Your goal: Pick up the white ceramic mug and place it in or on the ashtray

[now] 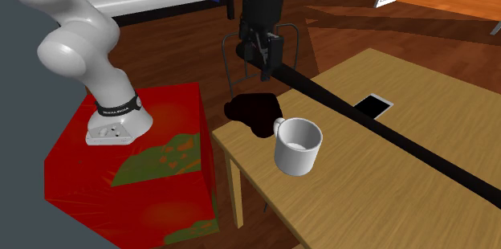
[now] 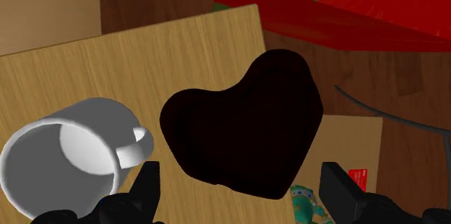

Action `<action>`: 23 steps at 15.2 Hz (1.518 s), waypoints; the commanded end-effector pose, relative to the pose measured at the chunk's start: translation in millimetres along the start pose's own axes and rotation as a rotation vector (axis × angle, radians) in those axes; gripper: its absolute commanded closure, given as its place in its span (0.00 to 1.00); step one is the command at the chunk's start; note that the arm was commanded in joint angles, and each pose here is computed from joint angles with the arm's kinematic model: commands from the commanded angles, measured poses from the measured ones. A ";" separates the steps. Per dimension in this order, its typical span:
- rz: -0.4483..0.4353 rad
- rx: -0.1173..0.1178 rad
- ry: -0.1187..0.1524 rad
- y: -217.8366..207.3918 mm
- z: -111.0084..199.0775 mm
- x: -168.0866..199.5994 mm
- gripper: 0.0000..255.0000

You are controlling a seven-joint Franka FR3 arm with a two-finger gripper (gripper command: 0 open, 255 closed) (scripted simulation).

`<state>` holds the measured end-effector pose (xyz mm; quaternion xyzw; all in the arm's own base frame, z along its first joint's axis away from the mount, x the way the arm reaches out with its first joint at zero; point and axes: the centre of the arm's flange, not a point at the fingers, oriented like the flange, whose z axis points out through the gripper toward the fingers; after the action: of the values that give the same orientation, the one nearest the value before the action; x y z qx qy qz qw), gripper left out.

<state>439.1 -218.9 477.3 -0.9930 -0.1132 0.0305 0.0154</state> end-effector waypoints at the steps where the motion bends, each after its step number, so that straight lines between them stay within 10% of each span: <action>1: -0.005 -0.004 -0.008 24.2 12.9 6.8 0.00; 15: -0.035 -0.021 -0.058 187.8 81.1 57.2 0.00; 23: -0.035 -0.021 -0.058 189.0 121.2 54.9 0.00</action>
<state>527.4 -387.9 352.8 -0.9897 -0.1311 0.0580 0.0025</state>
